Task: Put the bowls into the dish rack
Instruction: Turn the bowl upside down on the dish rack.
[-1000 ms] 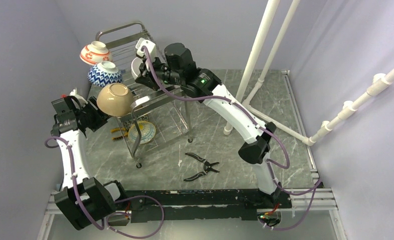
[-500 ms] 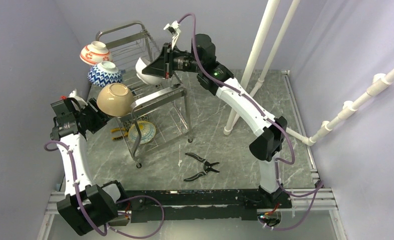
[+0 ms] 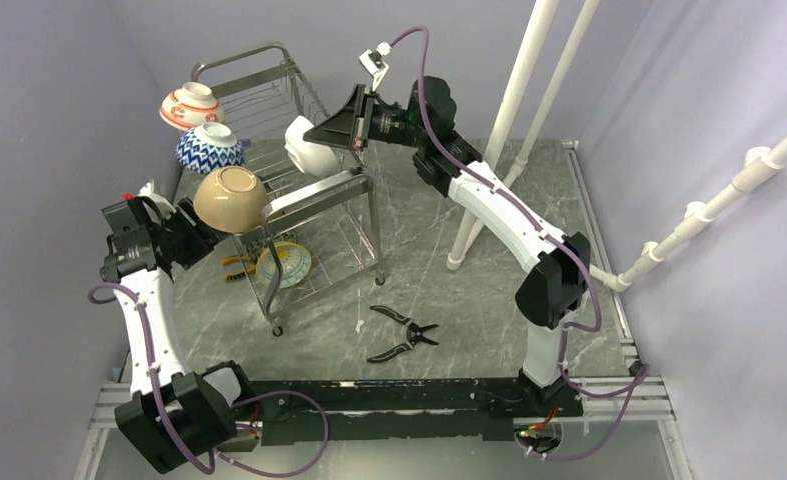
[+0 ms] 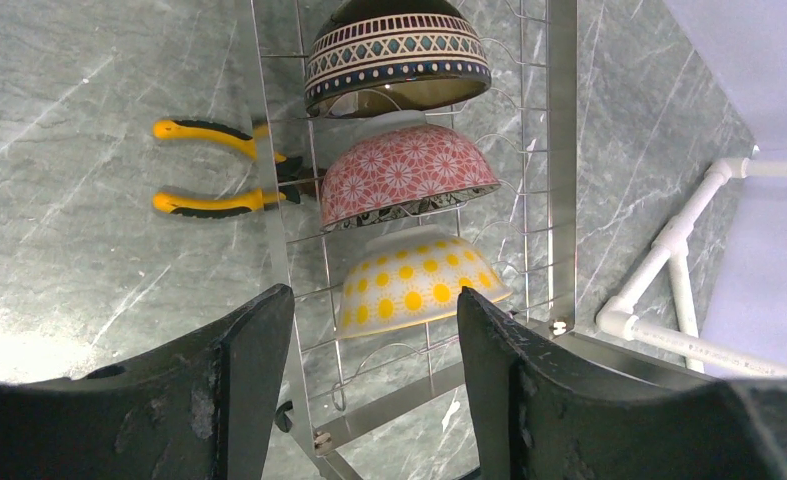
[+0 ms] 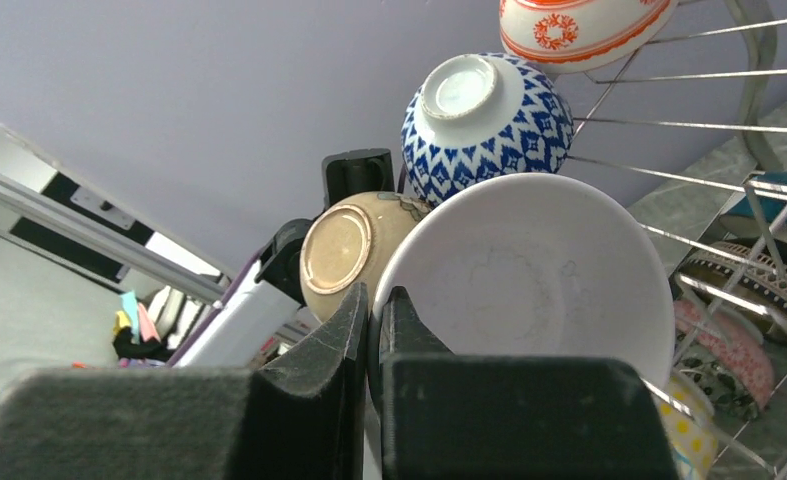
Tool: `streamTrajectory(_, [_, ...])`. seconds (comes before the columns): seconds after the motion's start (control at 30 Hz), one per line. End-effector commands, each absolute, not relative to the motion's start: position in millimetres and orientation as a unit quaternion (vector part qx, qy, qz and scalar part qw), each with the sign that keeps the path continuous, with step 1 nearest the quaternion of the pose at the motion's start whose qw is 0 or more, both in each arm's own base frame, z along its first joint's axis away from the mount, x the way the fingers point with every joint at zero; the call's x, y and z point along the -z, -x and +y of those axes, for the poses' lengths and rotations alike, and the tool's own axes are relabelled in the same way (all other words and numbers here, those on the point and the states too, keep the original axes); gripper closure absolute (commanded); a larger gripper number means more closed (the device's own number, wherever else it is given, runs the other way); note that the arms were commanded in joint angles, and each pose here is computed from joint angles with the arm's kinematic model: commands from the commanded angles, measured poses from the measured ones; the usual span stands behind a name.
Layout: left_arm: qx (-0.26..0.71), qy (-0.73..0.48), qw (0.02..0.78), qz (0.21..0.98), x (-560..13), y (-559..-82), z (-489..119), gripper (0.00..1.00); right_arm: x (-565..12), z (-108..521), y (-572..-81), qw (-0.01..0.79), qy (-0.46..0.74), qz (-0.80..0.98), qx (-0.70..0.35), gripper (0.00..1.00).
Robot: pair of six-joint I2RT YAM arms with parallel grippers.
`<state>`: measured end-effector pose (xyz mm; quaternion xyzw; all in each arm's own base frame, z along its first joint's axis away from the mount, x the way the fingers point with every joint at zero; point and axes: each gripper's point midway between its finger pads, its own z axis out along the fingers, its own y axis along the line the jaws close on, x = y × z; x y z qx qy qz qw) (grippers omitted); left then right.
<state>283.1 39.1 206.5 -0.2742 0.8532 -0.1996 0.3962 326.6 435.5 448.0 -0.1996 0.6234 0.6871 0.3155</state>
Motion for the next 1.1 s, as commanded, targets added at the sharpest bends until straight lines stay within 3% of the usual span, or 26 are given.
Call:
streamTrajectory(0.0, [0.192, 0.263, 0.421, 0.847, -218, -286, 43, 0.35, -487, 398, -332, 0.357, 0.166, 0.589, -0.706, 1.0])
streamTrajectory(0.43, [0.174, 0.26, 0.448, 0.837, -241, -280, 44, 0.35, -470, 380, -349, 0.368, 0.118, 0.585, -0.713, 1.0])
streamTrajectory(0.87, [-0.107, 0.42, 0.542, 0.72, -343, -213, 136, 0.37, -461, 370, -353, 0.36, 0.104, 0.585, -0.719, 1.0])
streamTrajectory(1.07, [-0.108, 0.352, 0.64, 0.674, -435, -229, 137, 0.36, -458, 369, -353, 0.36, 0.105, 0.59, -0.715, 1.0])
